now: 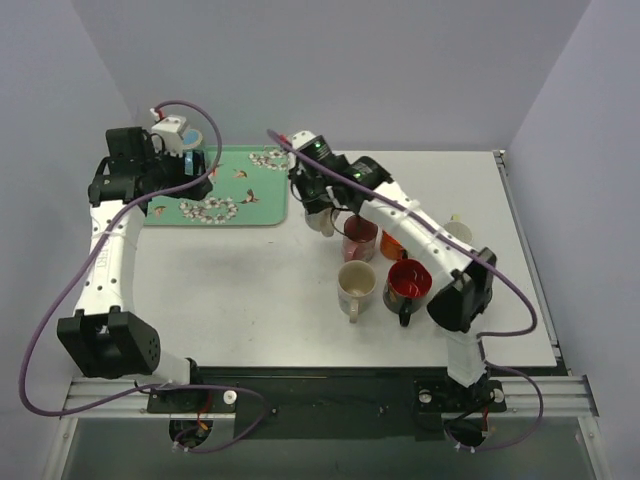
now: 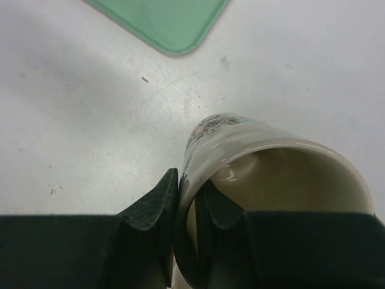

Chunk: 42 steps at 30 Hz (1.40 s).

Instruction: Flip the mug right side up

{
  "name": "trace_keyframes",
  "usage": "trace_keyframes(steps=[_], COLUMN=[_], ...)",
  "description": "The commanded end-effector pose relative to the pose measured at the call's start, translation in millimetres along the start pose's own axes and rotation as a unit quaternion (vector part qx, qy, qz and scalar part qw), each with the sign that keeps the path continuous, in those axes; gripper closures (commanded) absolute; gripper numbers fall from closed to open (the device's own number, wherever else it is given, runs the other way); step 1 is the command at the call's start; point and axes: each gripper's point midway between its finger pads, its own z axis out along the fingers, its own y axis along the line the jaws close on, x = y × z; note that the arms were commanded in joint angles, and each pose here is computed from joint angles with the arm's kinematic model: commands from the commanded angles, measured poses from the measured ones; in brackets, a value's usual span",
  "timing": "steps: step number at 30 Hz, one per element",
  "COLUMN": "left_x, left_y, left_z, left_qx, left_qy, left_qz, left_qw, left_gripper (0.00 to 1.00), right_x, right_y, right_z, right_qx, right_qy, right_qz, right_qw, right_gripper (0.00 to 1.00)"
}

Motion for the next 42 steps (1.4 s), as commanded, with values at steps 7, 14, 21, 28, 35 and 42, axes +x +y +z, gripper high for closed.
trace_keyframes(steps=[7, 14, 21, 28, 35, 42], left_x=[17, 27, 33, 23, 3, 2], left_y=[118, 146, 163, 190, 197, 220], left_z=[37, 66, 96, 142, 199, 237], left_qx=[-0.129, -0.138, -0.147, -0.175, -0.202, -0.26], left_qy=[0.039, 0.056, 0.051, 0.054, 0.044, 0.029], left_qz=[0.003, -0.028, -0.047, -0.048, -0.048, -0.066], left_qw=[0.991, 0.988, 0.987, 0.982, 0.977, 0.963], left_gripper=[0.09, 0.08, 0.08, 0.17, 0.18, 0.18], right_x=[30, 58, 68, 81, 51, 43], right_y=[18, 17, 8, 4, 13, 25], right_z=[72, 109, 120, 108, 49, 6], right_qx=[0.041, 0.051, 0.051, 0.052, 0.057, 0.051], right_qy=[0.065, 0.1, 0.084, 0.091, 0.036, -0.004], right_qz=[-0.054, -0.034, 0.025, 0.027, 0.003, -0.025], right_qw=[0.996, 0.993, 0.995, 0.994, 0.998, 0.998], right_gripper=[1.0, 1.0, 1.0, 0.54, 0.14, 0.14])
